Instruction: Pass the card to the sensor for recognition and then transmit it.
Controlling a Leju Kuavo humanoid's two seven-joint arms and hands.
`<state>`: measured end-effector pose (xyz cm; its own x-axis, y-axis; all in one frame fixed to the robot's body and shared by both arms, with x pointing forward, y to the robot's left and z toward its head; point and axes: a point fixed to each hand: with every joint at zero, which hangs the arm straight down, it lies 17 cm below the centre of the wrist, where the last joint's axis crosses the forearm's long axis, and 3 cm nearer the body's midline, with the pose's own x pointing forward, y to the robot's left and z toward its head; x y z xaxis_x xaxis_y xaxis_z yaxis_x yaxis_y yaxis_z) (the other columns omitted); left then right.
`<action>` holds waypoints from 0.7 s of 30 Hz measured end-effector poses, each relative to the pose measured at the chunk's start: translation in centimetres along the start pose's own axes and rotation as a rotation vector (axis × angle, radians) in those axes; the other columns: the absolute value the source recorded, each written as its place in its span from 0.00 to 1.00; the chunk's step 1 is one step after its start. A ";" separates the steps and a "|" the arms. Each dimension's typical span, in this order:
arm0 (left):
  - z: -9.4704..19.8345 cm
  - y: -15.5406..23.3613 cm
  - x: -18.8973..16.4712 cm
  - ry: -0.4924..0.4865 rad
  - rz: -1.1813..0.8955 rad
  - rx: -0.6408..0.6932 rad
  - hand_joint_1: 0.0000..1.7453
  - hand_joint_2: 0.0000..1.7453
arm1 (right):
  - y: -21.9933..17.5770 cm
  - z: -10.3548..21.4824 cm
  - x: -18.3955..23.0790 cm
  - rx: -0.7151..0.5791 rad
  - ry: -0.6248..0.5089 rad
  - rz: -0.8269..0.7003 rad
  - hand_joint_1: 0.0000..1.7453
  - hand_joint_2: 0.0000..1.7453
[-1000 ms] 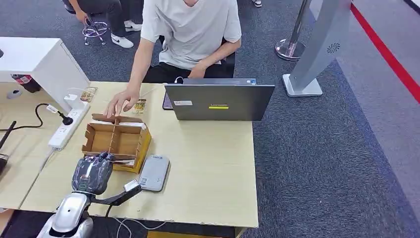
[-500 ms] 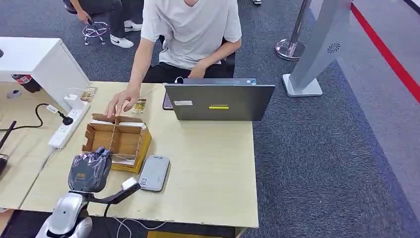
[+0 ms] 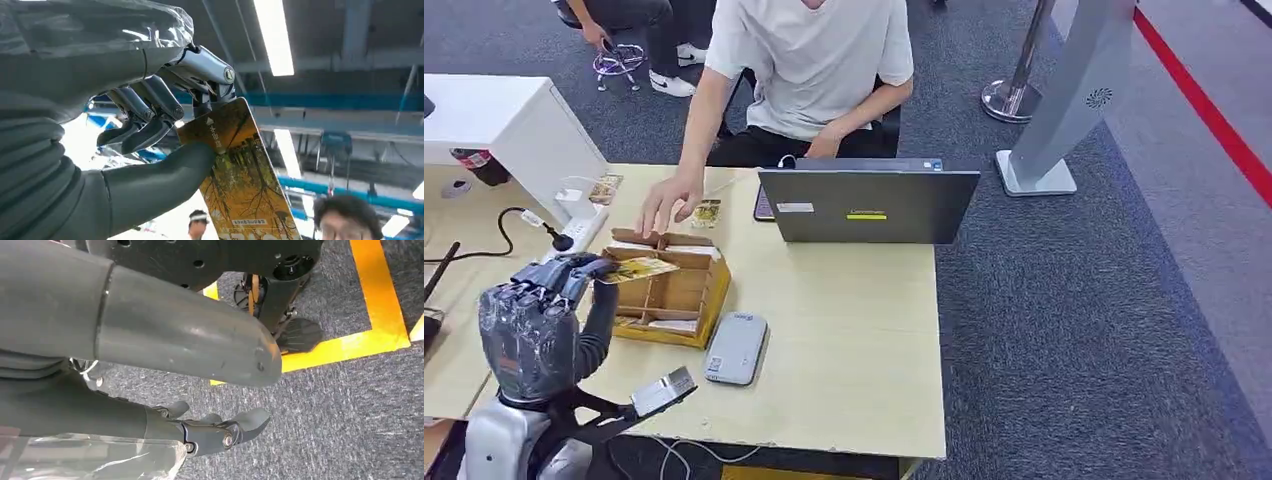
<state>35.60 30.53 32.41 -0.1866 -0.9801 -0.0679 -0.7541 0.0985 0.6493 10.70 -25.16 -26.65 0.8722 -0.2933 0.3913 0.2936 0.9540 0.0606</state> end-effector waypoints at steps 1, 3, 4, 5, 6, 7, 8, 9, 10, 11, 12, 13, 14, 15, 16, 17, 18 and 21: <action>-0.8 0.3 -0.2 0.004 -0.003 0.016 1.00 1.00 | 0.0 0.0 0.1 0.000 -0.002 0.002 0.00 0.00; -2.1 0.9 -0.4 0.003 -0.006 0.051 1.00 1.00 | 0.0 0.0 0.1 0.000 -0.005 0.004 0.00 0.00; -2.4 1.1 -0.5 0.003 -0.006 0.061 1.00 1.00 | 0.0 0.0 0.1 0.000 -0.006 0.006 0.00 0.00; -2.7 1.2 -0.5 0.001 -0.017 0.068 1.00 1.00 | 0.0 0.0 0.1 0.002 -0.006 0.010 0.00 0.00; -3.1 1.2 -0.6 -0.004 -0.057 0.072 1.00 1.00 | 0.1 0.0 0.1 0.005 -0.007 0.017 0.00 0.00; -3.6 0.9 -0.7 -0.012 -0.117 0.075 1.00 1.00 | 0.2 0.0 0.1 0.011 -0.007 0.028 0.00 0.00; -4.3 0.3 -1.1 -0.015 -0.169 0.076 1.00 1.00 | 0.3 0.0 0.2 0.017 -0.009 0.041 0.00 0.00; -5.0 -0.9 -2.0 -0.006 -0.203 0.066 1.00 1.00 | 0.5 0.0 0.3 0.024 -0.011 0.054 0.00 0.00; -5.7 -2.3 -3.2 0.016 -0.217 0.052 1.00 1.00 | 0.7 -0.1 0.5 0.032 -0.013 0.063 0.00 0.00; -6.5 -3.8 -4.3 0.031 -0.230 0.038 1.00 1.00 | 0.8 -0.1 0.7 0.039 -0.015 0.070 0.00 0.00; -7.0 -5.2 -5.4 0.050 -0.239 0.020 1.00 1.00 | 0.9 -0.1 0.8 0.043 -0.014 0.077 0.00 0.00; -7.5 -6.6 -6.5 0.070 -0.248 0.004 1.00 1.00 | 0.9 -0.2 0.8 0.045 -0.010 0.084 0.00 0.00; -7.7 -7.9 -7.4 0.087 -0.252 -0.019 1.00 1.00 | 0.9 -0.2 0.7 0.044 -0.005 0.088 0.00 0.00; -7.9 -9.0 -8.2 0.105 -0.256 -0.042 1.00 1.00 | 0.9 -0.2 0.6 0.043 0.000 0.091 0.00 0.00; -7.8 -10.1 -8.9 0.120 -0.257 -0.066 1.00 1.00 | 0.9 -0.1 0.5 0.042 0.004 0.093 0.00 0.00; -7.7 -11.0 -9.4 0.131 -0.259 -0.089 1.00 1.00 | 0.8 -0.1 0.4 0.041 0.007 0.097 0.00 0.00; -7.5 -11.8 -9.9 0.146 -0.260 -0.109 1.00 1.00 | 0.8 -0.1 0.3 0.040 0.012 0.101 0.00 0.00; -7.0 -13.4 -10.8 0.177 -0.259 -0.153 1.00 1.00 | 0.8 -0.1 0.1 0.036 0.017 0.106 0.00 0.00</action>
<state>52.13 38.55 29.78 0.1207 -0.9852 -0.1214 -0.6567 -0.1710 0.7345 11.11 -24.47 -26.67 0.9044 -0.1909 0.3815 0.1849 0.9813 0.0528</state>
